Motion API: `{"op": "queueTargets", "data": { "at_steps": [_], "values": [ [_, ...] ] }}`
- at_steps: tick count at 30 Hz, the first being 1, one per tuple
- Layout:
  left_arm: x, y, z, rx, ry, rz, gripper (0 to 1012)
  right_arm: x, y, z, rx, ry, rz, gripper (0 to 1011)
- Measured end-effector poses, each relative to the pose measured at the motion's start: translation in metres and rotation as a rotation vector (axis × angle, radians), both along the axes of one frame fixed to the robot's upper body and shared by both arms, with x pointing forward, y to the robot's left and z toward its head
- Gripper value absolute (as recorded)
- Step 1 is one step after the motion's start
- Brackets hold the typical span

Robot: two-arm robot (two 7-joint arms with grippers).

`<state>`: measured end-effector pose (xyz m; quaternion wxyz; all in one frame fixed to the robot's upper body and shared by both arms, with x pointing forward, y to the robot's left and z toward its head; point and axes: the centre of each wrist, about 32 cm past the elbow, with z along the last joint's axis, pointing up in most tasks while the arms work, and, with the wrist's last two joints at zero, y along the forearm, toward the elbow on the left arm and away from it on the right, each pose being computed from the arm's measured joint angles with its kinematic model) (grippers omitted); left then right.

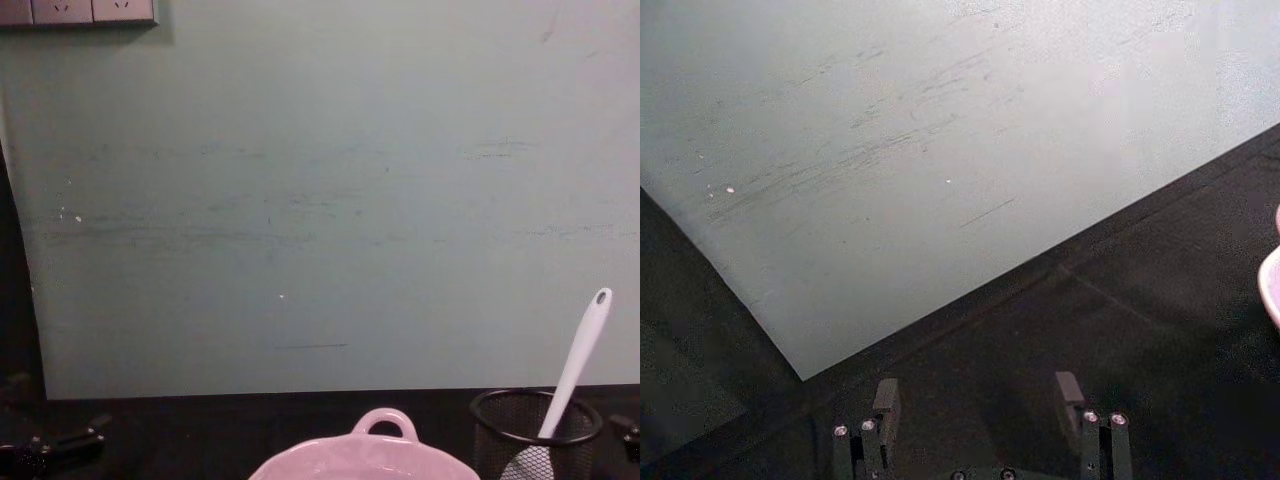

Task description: Use the one hand to pick up the spoon and stir the clear water in the bowl.

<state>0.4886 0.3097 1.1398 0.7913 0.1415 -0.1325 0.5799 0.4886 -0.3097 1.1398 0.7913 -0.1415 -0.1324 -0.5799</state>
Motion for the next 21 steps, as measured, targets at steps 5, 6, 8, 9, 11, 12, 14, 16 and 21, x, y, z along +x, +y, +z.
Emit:
{"op": "queueTargets", "data": {
  "at_steps": [5,6,8,9,11,12,14,16,21],
  "values": [
    [0.0000,0.0000,0.0000,0.000,0.000,0.000,1011,0.000,0.000,0.000,0.000,0.000,0.000,1003],
    [0.0000,0.0000,0.0000,0.000,0.000,0.000,1011,0.000,0.000,0.001,-0.002,0.001,-0.003,1003],
    [0.0000,0.0000,0.0000,0.000,0.000,0.000,1011,-0.003,0.001,0.002,-0.012,0.009,-0.019,1003],
    [0.0000,0.0000,0.0000,0.000,0.000,0.000,1011,-0.004,0.001,0.003,-0.017,0.012,-0.024,1003],
    [0.0000,0.0000,0.0000,0.000,0.000,0.000,1011,-0.008,0.003,0.006,-0.028,0.014,-0.034,1003],
    [0.0000,0.0000,0.0000,0.000,0.000,0.000,1011,-0.010,0.004,0.008,-0.030,0.013,-0.037,1003],
    [0.0000,0.0000,0.0000,0.000,0.000,0.000,1011,-0.016,0.006,0.013,-0.033,0.007,-0.043,1003],
    [0.0000,0.0000,0.0000,0.000,0.000,0.000,1011,-0.019,0.007,0.016,-0.032,0.003,-0.046,1003],
    [0.0000,0.0000,0.0000,0.000,0.000,0.000,1011,-0.030,0.010,0.026,0.013,-0.019,-0.047,1003]
  ]
}}
